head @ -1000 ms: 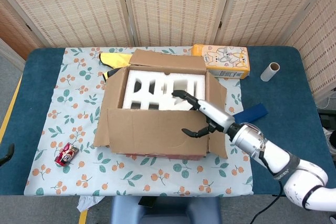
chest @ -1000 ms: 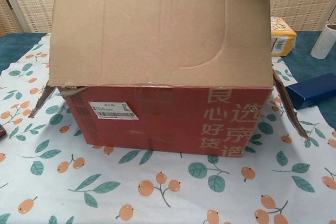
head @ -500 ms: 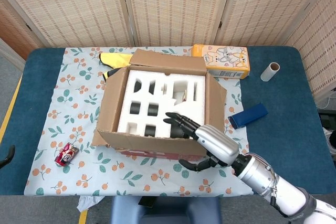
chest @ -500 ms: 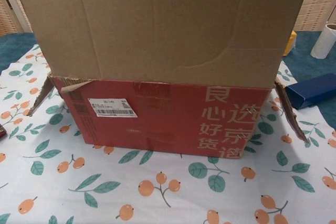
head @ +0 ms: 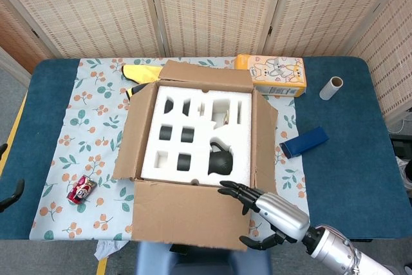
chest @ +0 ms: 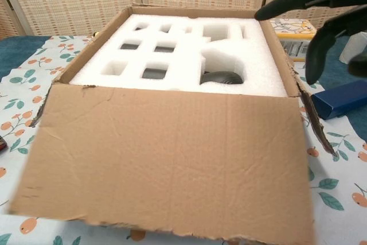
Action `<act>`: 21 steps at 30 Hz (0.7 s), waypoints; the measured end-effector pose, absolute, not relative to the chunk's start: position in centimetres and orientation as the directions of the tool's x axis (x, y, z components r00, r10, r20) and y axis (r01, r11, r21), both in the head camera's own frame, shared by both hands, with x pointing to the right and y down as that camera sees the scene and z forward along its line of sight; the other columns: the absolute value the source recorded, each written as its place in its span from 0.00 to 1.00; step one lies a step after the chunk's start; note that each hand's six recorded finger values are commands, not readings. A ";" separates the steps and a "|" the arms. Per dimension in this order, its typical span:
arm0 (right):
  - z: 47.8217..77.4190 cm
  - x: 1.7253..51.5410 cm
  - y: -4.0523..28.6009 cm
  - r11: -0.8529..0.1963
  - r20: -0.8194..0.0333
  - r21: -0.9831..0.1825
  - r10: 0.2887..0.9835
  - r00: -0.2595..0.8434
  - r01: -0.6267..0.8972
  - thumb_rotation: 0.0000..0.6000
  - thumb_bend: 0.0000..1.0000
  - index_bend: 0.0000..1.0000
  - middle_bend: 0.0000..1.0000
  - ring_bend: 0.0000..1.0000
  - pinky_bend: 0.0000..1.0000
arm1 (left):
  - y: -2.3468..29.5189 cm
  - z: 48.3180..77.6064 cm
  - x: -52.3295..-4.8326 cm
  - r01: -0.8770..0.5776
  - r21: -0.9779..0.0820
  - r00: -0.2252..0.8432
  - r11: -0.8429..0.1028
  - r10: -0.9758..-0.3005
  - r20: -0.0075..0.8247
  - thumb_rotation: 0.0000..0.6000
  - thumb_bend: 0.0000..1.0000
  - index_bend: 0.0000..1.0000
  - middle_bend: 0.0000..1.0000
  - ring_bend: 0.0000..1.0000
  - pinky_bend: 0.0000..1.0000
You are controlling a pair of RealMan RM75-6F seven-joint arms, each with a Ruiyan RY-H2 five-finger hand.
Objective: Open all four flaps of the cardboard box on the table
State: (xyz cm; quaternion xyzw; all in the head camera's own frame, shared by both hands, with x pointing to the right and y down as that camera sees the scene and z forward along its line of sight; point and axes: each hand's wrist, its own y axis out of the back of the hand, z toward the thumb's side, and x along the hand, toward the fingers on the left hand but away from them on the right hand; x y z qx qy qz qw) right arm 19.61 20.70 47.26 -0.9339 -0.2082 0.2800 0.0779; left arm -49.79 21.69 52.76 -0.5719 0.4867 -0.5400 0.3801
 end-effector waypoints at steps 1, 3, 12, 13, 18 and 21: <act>47.3 19.7 20.7 -0.898 -0.492 -0.277 0.439 0.752 0.343 1.00 0.41 0.00 0.00 0.01 0.33 | 21.7 52.8 -49.8 -0.146 -0.960 -0.055 -0.240 -0.967 0.250 1.00 0.44 0.00 0.00 0.00 0.00; 47.4 20.1 20.5 -0.885 -0.495 -0.327 0.460 0.737 0.332 1.00 0.41 0.00 0.00 0.00 0.27 | 21.7 52.9 -49.7 -0.143 -0.959 -0.054 -0.246 -0.965 0.256 1.00 0.44 0.00 0.00 0.00 0.00; 51.6 23.4 17.9 -0.688 -0.474 -0.702 0.644 0.601 0.184 1.00 0.41 0.00 0.00 0.00 0.11 | 21.9 53.4 -49.4 -0.123 -0.948 -0.039 -0.292 -0.953 0.299 1.00 0.44 0.00 0.00 0.00 0.00; 52.3 24.1 17.6 -0.656 -0.466 -0.737 0.668 0.580 0.163 1.00 0.41 0.00 0.00 0.00 0.06 | 22.0 53.4 -49.3 -0.124 -0.946 -0.040 -0.300 -0.951 0.307 1.00 0.44 0.00 0.00 0.00 0.00; 55.2 28.7 16.2 -0.459 -0.395 -0.887 0.801 0.449 0.038 1.00 0.41 0.00 0.00 0.00 0.00 | 22.1 53.5 -49.3 -0.104 -0.942 -0.043 -0.319 -0.945 0.325 1.00 0.44 0.00 0.00 0.00 0.00; 56.3 31.3 16.4 -0.345 -0.335 -0.938 0.874 0.353 -0.036 1.00 0.41 0.00 0.00 0.00 0.00 | 22.3 53.7 -49.3 -0.094 -0.939 -0.047 -0.332 -0.940 0.337 1.00 0.44 0.00 0.00 0.00 0.00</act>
